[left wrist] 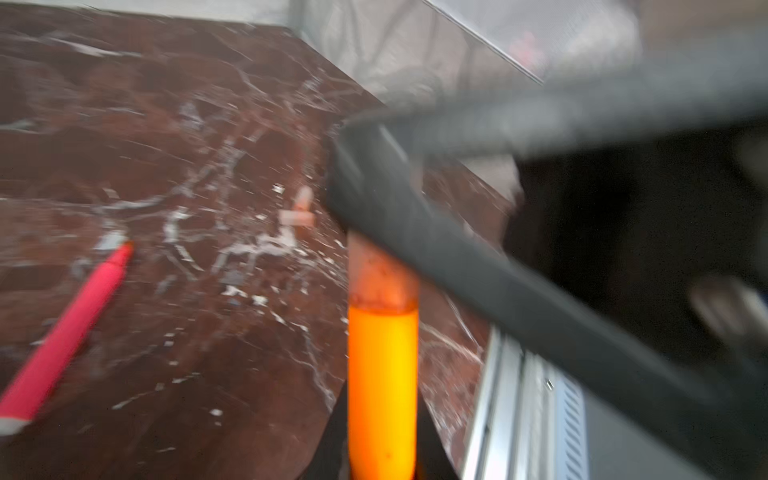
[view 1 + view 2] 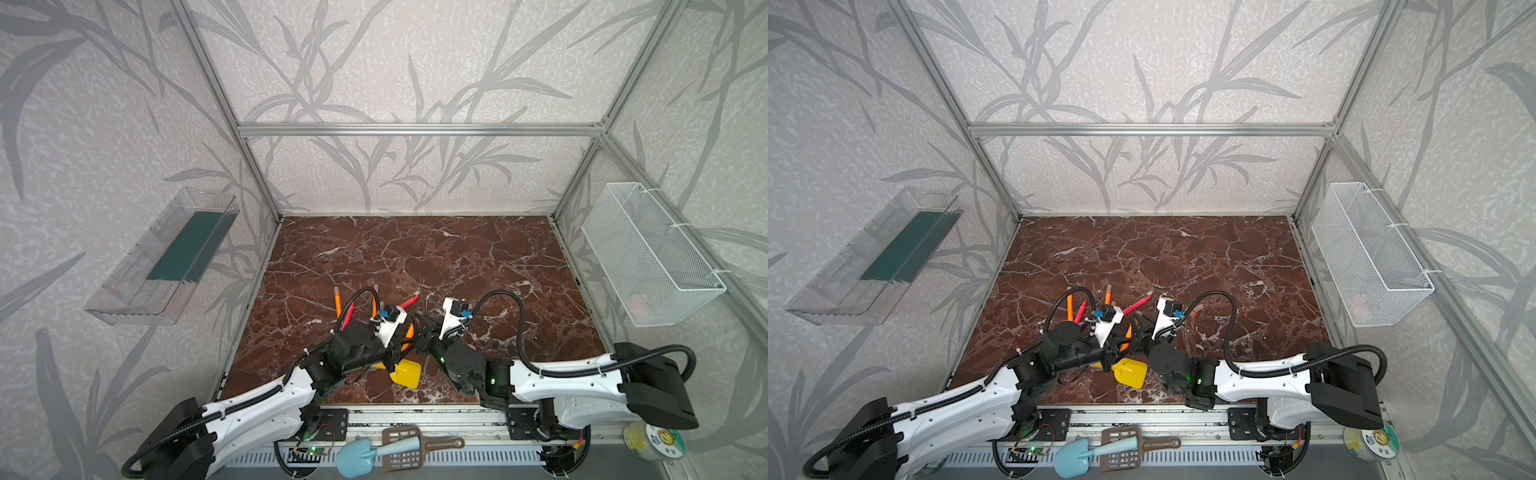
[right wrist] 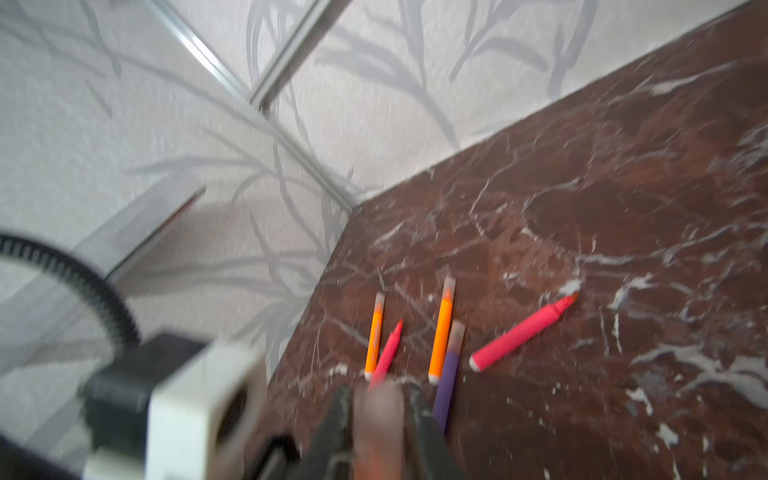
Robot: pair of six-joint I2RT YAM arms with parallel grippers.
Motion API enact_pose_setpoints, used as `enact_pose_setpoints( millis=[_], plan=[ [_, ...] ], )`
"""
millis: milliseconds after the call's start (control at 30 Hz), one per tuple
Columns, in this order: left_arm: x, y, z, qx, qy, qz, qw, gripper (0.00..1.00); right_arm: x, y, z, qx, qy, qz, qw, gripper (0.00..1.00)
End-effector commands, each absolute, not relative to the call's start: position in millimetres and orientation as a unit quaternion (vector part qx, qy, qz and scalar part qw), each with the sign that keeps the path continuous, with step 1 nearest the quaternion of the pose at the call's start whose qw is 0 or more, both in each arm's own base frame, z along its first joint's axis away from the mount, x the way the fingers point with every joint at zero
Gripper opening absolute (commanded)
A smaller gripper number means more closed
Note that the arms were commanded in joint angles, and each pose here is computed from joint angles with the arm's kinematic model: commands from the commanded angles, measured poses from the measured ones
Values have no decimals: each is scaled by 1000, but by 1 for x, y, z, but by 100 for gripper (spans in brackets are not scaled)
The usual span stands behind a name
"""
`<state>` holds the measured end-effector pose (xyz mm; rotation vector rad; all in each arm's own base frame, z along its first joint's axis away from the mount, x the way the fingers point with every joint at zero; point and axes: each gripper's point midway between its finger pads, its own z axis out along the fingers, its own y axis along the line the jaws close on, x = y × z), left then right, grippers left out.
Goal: Insert the pens into the pen caps
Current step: 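Open the right gripper and withdraw while the left gripper lowers the capped marker, then set the capped orange marker down among the markers and open the left gripper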
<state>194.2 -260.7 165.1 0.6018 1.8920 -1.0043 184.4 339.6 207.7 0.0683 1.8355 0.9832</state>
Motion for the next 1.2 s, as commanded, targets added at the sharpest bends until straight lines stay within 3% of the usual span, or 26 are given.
enact_pose_setpoints(
  millis=[0,133,267,500,867,1167],
  plan=[
    [239,-242,204,140,752,-377,522,0,164,332,183,-50,801,378,462,56],
    [244,-230,158,120,797,-330,491,0,178,284,198,-27,801,330,499,79],
    [249,-217,136,95,824,-291,477,0,187,239,206,2,800,298,520,88],
    [264,-191,101,40,877,-192,438,0,205,169,202,48,807,232,542,93],
    [273,-190,66,20,909,-154,387,0,245,112,188,89,834,133,528,95],
    [281,-188,47,11,922,-126,365,0,263,50,169,129,839,-26,528,95]
  ],
)
